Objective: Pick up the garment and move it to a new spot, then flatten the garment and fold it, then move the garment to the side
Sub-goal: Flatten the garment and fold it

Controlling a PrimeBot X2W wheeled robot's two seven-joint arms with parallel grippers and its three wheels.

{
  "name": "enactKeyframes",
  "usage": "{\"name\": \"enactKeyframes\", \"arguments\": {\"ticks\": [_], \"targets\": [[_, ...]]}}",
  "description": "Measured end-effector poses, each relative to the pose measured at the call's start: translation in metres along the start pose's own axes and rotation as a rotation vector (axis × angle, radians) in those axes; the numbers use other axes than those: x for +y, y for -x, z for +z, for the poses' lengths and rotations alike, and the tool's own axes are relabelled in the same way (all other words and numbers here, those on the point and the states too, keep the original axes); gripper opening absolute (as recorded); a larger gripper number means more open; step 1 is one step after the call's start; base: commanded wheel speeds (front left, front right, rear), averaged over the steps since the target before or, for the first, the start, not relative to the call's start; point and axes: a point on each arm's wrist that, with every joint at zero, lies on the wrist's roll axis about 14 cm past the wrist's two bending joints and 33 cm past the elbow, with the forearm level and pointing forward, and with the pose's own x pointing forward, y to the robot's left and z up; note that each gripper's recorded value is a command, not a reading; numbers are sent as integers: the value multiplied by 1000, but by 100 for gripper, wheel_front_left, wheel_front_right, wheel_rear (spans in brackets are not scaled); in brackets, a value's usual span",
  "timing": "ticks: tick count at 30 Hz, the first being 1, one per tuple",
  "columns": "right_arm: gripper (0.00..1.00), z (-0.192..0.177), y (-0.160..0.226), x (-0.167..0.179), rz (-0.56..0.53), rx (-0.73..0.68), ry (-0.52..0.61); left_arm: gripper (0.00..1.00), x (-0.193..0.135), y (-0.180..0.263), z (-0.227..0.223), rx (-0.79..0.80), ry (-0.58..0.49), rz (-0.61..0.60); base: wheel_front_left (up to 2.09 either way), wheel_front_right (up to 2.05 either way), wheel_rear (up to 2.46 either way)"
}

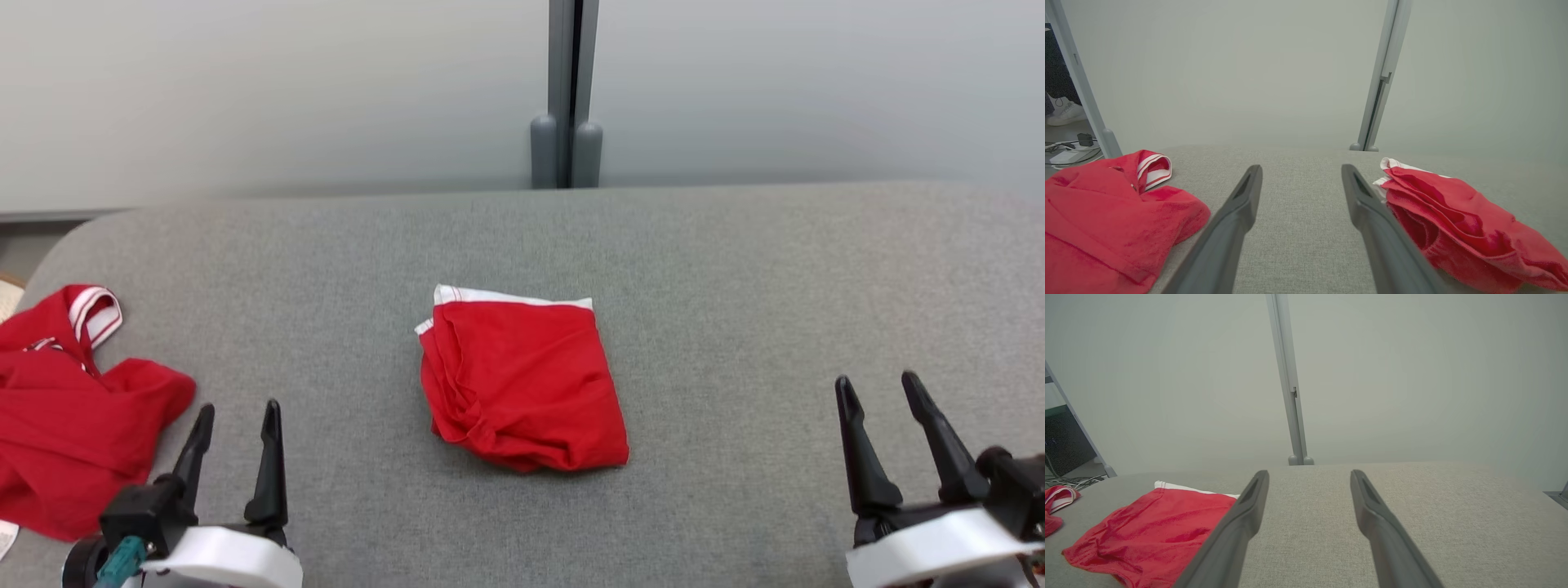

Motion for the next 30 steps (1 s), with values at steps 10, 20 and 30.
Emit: {"name": "enactKeyframes", "arguments": {"ticks": [10,20,30], "targets": [[100,3,42,-6,-47,13,-2,100,-2,25,8,-2,-18,-25,0,0,0],[100,-1,49,-5,-46,43,11,100,-5,28,10,7,-36,-32,0,0,0],[100,-2,47,-1,-30,57,23,100,-6,28,11,9,-35,-29,0,0,0]]}}
